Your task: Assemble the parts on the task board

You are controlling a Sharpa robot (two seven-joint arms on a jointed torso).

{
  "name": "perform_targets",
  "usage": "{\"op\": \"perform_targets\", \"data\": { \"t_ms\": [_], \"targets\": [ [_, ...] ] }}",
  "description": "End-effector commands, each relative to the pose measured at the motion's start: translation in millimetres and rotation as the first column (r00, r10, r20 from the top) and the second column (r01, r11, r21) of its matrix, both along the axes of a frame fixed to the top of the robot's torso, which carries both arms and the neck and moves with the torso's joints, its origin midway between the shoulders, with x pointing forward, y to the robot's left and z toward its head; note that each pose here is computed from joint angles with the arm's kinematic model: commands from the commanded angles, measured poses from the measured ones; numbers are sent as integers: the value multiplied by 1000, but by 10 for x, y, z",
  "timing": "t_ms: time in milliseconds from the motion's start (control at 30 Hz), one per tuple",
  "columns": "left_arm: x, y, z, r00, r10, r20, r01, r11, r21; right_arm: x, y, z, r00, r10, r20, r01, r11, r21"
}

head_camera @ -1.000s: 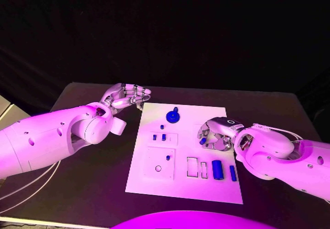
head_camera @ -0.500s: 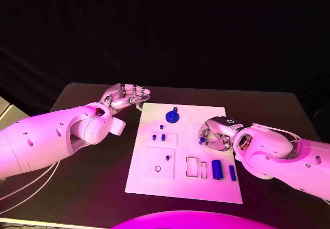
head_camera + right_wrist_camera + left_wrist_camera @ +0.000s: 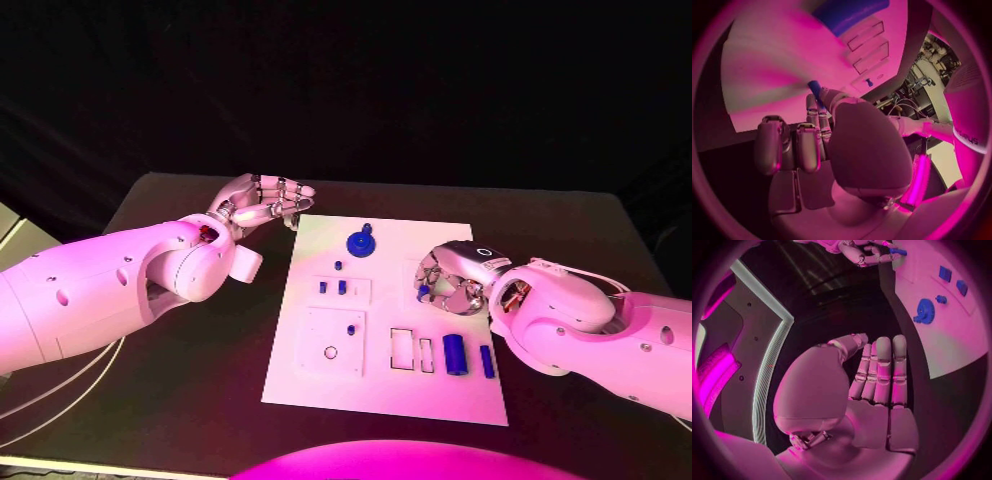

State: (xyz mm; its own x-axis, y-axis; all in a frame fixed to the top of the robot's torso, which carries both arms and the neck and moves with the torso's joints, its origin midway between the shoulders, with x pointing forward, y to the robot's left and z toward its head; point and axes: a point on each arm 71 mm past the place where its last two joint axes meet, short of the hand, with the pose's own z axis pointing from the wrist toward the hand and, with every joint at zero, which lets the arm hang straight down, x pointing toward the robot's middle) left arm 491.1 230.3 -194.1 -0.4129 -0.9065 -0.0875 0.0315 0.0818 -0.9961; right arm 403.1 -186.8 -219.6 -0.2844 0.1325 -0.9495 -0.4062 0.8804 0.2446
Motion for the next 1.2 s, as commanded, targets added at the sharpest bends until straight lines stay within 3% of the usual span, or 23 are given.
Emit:
{"op": "perform_targets", "data": {
  "t_ms": [33, 333, 567, 900, 1200],
  "targets": [
    [-4, -18, 6, 1000, -14, 3, 14, 1000, -6, -5, -10, 28, 1000, -26, 12, 26, 998, 52],
    [1, -23, 3, 1000, -14, 2, 14, 1000, -6, -9, -33, 169, 996, -71, -53, 77, 987, 143],
    [3, -31, 2, 1000, -15, 2, 15, 1000, -6, -88, 88, 273, 992, -38, -123, 68, 966, 248],
    [4, -49, 0, 1000, -20, 1, 20, 1000, -8, -230, 523, 254, 989, 88, -123, -46, 950, 307],
    [1, -75, -2, 1000, -26, 0, 26, 1000, -11, -407, 959, 31, 970, 229, -85, -196, 937, 289]
  ]
}}
